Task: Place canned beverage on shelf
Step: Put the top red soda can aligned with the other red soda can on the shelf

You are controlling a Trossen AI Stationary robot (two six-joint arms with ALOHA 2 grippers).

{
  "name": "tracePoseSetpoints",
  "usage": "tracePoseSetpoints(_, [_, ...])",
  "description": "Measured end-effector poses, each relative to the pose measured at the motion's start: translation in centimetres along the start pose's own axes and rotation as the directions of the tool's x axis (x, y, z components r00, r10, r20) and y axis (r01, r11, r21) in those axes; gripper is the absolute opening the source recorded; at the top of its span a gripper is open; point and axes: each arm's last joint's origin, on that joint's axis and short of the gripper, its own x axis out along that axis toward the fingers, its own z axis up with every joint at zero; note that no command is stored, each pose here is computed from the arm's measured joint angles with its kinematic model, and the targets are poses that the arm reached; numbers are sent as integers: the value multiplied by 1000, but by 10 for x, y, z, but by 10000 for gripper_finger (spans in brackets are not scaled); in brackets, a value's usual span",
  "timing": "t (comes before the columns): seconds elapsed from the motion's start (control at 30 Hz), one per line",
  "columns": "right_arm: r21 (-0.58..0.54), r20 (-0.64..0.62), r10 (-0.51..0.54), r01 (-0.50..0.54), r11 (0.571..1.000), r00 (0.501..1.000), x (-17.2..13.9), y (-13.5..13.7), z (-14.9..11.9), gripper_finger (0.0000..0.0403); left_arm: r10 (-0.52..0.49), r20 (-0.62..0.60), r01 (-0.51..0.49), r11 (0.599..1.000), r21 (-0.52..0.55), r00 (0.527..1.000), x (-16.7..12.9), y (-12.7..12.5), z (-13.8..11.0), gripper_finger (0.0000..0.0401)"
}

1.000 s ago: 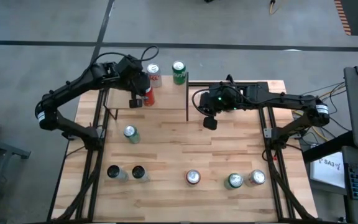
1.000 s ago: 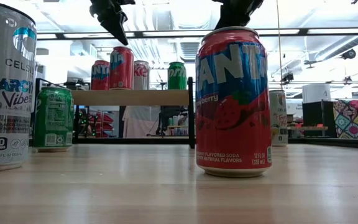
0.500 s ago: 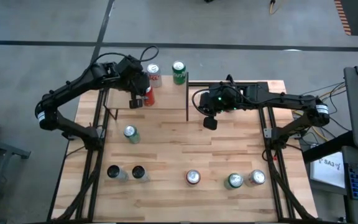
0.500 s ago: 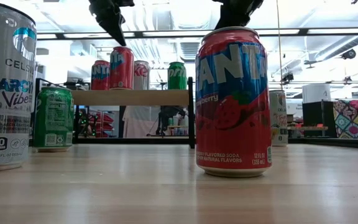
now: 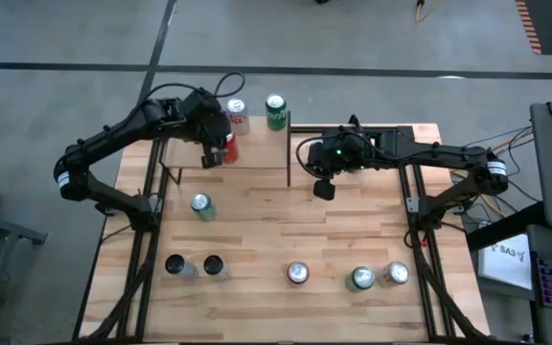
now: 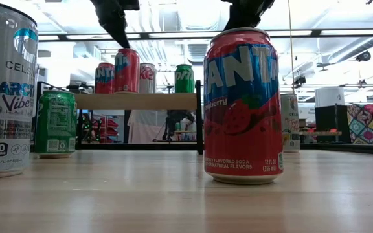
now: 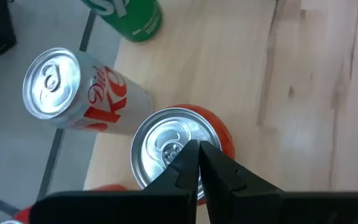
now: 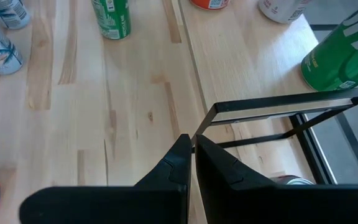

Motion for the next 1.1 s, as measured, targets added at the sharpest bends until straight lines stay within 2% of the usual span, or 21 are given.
tracePoseSetpoints(0.17, [0,0,0,0,1000,1000,0,0,0,12,70,-30,-72,993,-99,997,0,2,-1,0])
tracePoseSetpoints(0.37, [10,0,0,0,1000,1000,0,0,0,12,80,-35,-85,975,-207,996,1,2,-1,0])
tracePoseSetpoints(0.6, [7,0,0,0,1000,1000,0,0,0,12,79,-35,-86,961,-263,996,-1,2,-2,0])
tracePoseSetpoints(0.87, [-4,0,0,0,1000,1000,0,0,0,12,86,11,-80,961,-263,996,-6,2,-1,0])
tracePoseSetpoints(0.93, [-4,0,0,0,1000,1000,0,0,0,12,128,3,-122,957,-263,992,-7,3,-1,0])
tracePoseSetpoints(1.1, [-3,0,0,0,1000,1000,0,0,0,12,298,-71,-306,924,-229,952,-9,8,-5,0])
